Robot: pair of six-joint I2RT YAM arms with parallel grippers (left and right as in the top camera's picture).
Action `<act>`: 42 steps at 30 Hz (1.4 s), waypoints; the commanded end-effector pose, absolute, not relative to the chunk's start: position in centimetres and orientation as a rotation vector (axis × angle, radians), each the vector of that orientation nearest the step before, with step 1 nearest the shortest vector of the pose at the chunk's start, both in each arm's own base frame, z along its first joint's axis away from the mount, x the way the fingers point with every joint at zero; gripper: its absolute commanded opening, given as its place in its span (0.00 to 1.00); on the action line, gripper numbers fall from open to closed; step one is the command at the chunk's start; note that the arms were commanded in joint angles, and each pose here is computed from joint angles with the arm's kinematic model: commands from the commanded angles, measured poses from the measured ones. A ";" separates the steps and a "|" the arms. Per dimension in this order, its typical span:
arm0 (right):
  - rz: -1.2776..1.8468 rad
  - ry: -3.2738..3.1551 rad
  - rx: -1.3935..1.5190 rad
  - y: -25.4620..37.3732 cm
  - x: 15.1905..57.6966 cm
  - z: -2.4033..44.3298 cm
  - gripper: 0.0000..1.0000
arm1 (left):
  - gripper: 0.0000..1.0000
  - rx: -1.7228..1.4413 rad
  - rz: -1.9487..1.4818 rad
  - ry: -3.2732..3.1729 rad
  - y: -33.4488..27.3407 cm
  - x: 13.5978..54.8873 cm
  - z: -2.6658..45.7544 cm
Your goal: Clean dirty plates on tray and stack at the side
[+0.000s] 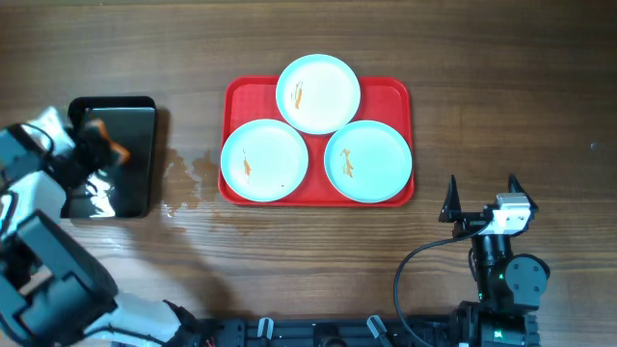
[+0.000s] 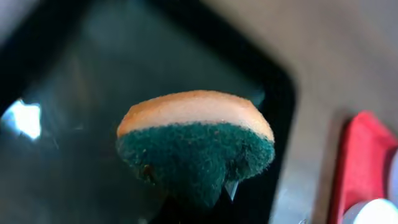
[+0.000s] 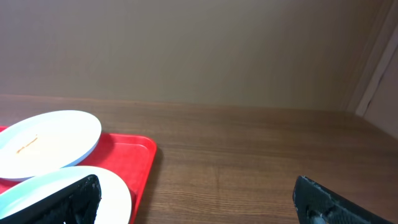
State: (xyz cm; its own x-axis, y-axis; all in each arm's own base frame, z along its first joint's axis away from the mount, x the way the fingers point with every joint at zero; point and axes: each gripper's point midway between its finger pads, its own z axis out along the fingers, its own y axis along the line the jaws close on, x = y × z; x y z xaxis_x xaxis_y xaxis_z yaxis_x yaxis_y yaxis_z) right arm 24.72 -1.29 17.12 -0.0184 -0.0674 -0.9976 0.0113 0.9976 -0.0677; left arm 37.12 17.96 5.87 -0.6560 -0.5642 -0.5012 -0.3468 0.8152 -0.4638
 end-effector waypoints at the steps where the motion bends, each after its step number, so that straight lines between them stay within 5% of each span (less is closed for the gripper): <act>1: -0.084 1.584 -0.036 -1.6 24.7 17.2 1.00 | 0.04 -0.546 -0.473 2.260 17.3 38.0 9.4; 8: -0.084 1.583 -0.036 -1.6 24.7 17.2 1.00 | 0.04 -0.347 -0.248 1.998 17.9 38.5 21.9; 11: -0.084 1.584 -0.036 -1.6 24.7 17.2 1.00 | 0.04 -0.439 -0.209 2.073 18.8 37.8 19.4; 17: -0.084 1.584 -0.036 -1.6 24.7 17.2 1.00 | 0.04 -0.622 -0.290 2.343 18.8 36.1 6.7; 27: -0.084 1.584 -0.036 -1.6 24.7 17.2 1.00 | 0.04 -0.343 -0.245 2.027 18.1 38.7 20.2; 30: -0.084 1.584 -0.036 -1.6 24.7 17.2 1.00 | 0.04 -0.371 -0.261 2.062 18.0 38.4 18.7; 36: -0.084 1.583 -0.036 -1.6 24.7 17.2 1.00 | 0.04 -0.539 -0.411 2.271 17.3 37.2 8.0; 42: -0.084 1.583 -0.036 -1.6 24.7 17.2 1.00 | 0.04 -0.399 -0.311 2.095 18.0 38.7 17.2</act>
State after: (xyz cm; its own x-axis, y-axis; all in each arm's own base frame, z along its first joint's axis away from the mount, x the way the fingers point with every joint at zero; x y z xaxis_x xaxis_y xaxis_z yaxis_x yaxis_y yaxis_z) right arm 24.72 -1.28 17.12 -0.0184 -0.0674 -0.9976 0.0110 0.9976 -0.0677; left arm 36.94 17.16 8.13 -0.6262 -0.5124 -0.5876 -0.2732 0.8501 -0.4502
